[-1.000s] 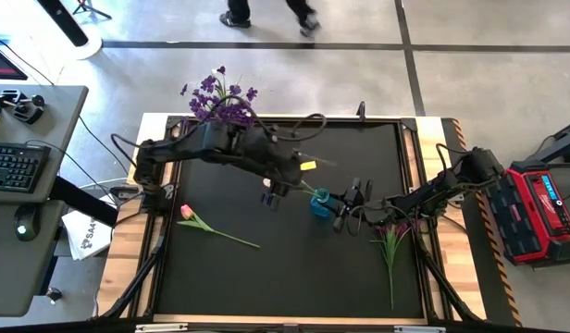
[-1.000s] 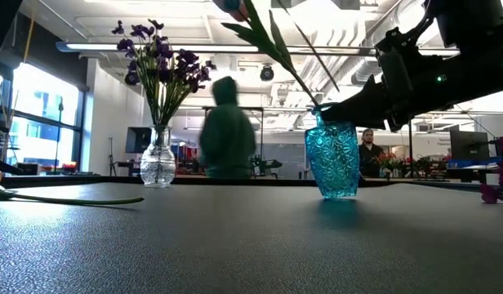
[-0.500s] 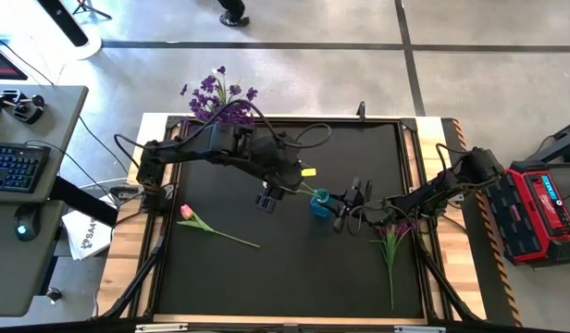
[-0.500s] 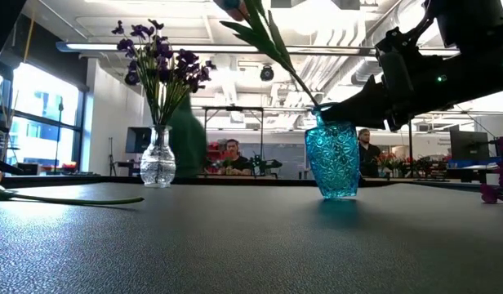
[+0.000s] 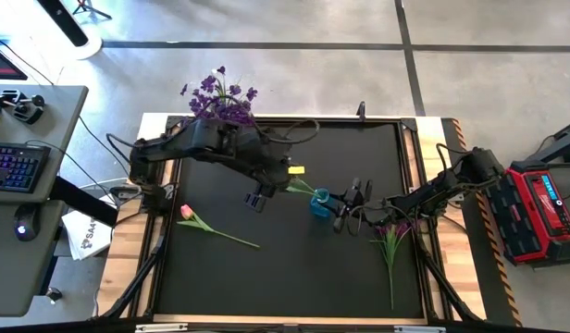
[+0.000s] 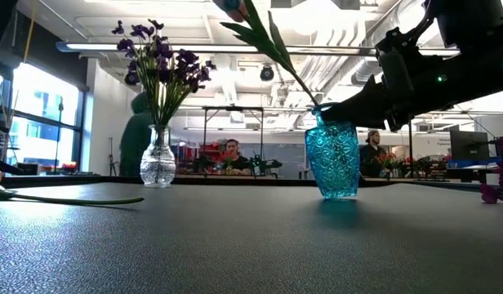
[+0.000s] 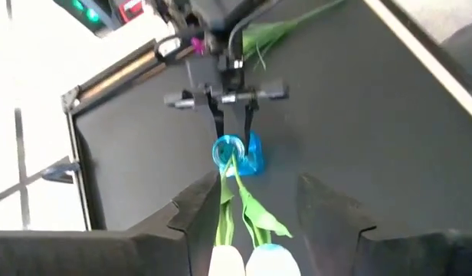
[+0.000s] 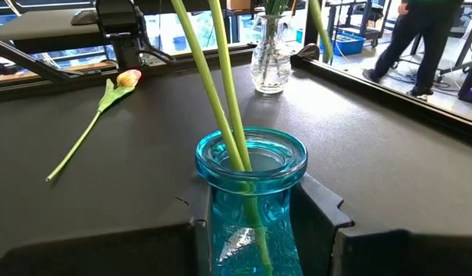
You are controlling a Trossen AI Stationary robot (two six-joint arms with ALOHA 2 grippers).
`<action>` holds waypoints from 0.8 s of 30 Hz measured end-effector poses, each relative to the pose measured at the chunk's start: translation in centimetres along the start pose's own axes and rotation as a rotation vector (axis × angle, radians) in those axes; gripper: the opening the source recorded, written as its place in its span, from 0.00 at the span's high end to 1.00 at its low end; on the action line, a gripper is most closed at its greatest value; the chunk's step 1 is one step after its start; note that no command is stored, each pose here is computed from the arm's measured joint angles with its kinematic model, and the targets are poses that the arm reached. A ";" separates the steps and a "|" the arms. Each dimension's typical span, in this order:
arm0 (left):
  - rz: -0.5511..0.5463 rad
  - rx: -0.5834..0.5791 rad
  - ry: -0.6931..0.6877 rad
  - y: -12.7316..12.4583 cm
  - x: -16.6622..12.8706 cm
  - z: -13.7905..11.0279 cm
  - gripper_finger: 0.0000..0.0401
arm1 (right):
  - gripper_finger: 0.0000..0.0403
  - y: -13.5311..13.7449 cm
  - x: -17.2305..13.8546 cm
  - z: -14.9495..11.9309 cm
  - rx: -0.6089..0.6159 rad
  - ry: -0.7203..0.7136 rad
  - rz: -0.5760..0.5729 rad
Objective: Sort flowers into vase by color
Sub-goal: Adjust the transparent blue vase
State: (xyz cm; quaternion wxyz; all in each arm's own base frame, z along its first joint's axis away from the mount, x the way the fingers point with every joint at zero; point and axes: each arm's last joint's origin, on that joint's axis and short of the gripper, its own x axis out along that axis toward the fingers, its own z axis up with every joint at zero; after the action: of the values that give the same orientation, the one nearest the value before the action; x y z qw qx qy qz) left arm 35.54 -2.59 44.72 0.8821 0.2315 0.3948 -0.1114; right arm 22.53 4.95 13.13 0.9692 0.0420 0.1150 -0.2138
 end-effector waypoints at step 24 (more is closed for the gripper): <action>-0.062 0.028 -0.129 -1.4 -1.2 1.3 0.75 | 0.79 0.0 0.0 0.0 0.001 -0.002 0.003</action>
State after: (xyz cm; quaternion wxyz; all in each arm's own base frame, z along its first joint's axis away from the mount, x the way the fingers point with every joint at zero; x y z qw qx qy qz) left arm 35.06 -4.39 45.89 0.8985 0.2239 0.3423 -0.1592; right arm 22.54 4.96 13.14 0.9696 0.0423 0.1140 -0.2126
